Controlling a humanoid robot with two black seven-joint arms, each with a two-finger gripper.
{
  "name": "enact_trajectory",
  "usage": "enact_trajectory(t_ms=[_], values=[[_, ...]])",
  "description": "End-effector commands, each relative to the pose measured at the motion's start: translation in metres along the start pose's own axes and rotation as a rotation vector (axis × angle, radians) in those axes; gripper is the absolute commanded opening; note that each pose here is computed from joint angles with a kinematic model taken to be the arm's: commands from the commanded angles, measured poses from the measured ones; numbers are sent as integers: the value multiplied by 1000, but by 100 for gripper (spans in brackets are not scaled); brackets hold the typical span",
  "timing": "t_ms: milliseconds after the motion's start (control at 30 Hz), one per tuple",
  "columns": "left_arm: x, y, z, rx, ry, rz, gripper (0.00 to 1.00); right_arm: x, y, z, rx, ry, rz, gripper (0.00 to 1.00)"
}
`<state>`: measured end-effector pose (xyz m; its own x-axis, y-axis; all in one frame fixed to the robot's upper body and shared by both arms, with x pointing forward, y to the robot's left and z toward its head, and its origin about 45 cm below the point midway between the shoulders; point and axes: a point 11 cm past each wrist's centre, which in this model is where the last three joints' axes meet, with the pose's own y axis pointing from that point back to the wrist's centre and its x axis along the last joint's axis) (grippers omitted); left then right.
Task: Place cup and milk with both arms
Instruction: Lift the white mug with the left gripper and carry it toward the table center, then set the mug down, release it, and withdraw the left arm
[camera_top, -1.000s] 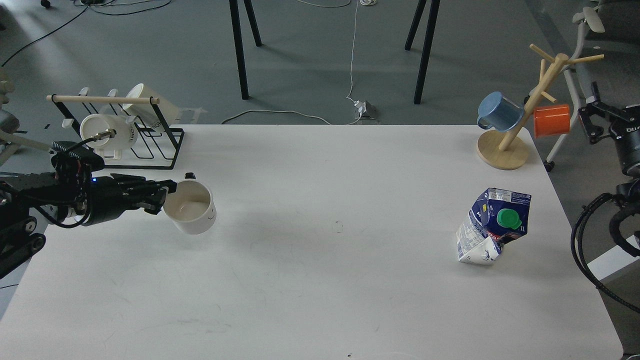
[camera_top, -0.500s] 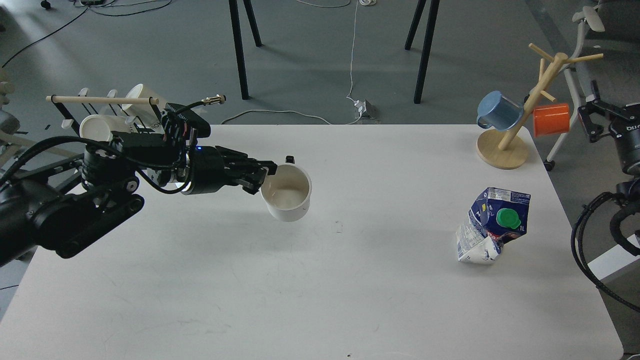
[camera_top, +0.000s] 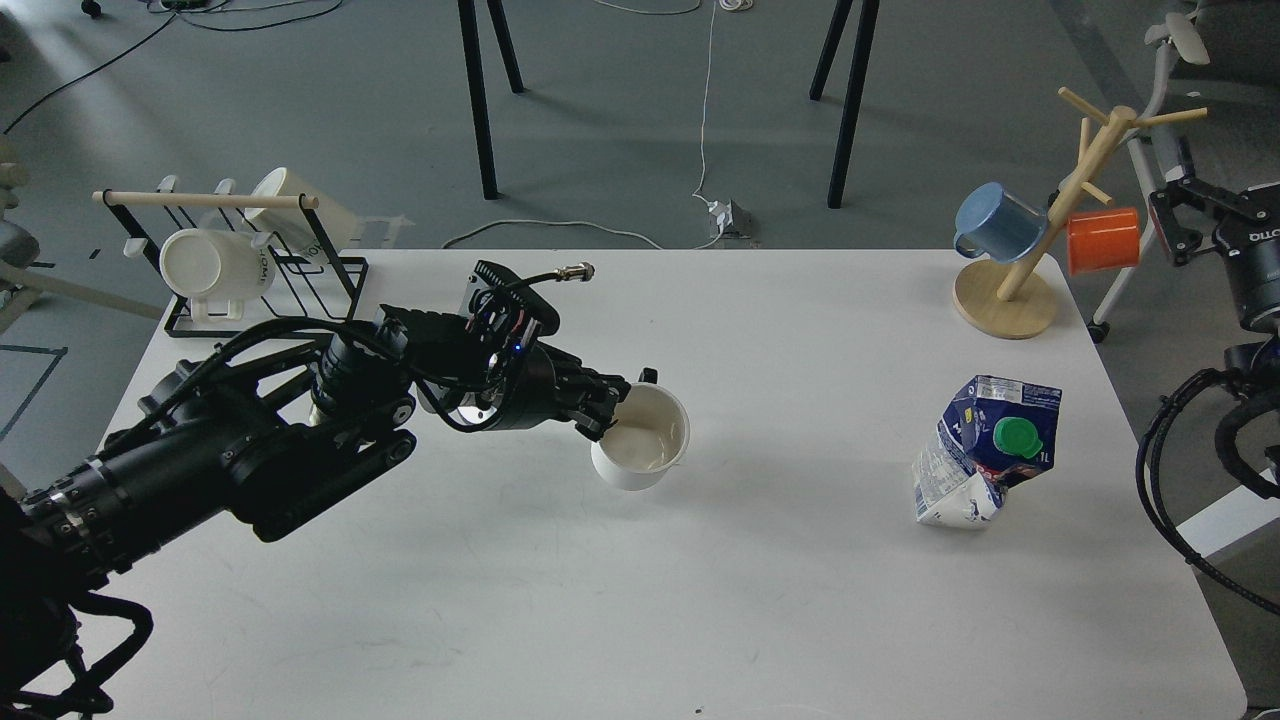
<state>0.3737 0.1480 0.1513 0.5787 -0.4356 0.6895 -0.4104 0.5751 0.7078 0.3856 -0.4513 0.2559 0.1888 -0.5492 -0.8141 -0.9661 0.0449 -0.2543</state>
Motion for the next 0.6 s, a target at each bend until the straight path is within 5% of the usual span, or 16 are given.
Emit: enact_trajectory(t_ms=[0, 167, 367, 500, 567], values=[[-14, -3, -3, 9, 29, -18, 9, 0, 0, 0, 1, 0, 1, 99], [-15, -4, -3, 7, 31, -21, 16, 1, 1, 0, 0, -1, 2, 99], [-24, -1, -4, 0, 70, -15, 47, 3, 2, 0, -2, 5, 8, 99], [15, 19, -4, -85, 264, 156, 51, 10, 11, -5, -5, 18, 30, 99], [39, 32, -6, -163, 433, 273, 62, 17, 19, -7, -5, 19, 52, 99]])
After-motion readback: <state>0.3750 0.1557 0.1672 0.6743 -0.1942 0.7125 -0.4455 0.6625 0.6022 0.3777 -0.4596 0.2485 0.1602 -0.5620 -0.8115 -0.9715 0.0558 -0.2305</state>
